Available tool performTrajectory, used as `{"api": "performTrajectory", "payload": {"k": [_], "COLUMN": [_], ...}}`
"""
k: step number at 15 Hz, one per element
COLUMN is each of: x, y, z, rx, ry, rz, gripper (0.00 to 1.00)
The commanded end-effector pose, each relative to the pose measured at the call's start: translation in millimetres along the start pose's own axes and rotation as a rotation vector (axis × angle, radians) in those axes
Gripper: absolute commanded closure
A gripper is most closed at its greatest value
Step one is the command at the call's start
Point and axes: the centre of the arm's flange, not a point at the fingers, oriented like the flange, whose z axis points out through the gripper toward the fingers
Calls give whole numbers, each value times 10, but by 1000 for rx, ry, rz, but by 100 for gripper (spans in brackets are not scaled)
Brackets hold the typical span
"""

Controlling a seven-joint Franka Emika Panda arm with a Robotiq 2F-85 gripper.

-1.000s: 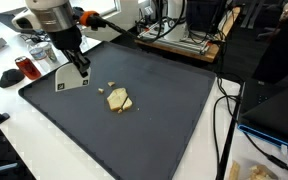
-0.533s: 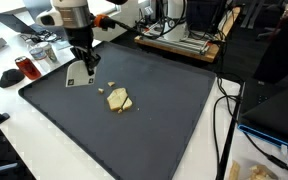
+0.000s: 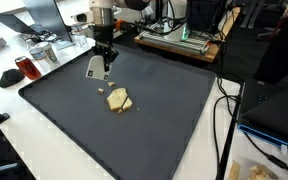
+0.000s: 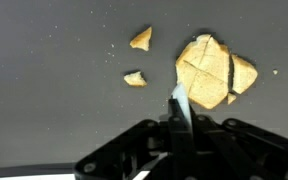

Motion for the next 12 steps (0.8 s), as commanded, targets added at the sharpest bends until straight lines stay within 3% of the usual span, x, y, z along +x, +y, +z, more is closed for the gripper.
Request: {"api": "performTrajectory", "payload": {"k": [1, 4, 9, 12], "x": [-869, -1168, -938, -821], "y": [48, -44, -424, -417], "z": [-229, -293, -527, -559], "rx": [77, 97, 129, 127], "ry": [117, 220, 340, 345], "rz": [-12, -31, -15, -21], "gripper": [99, 99, 99, 99]}}
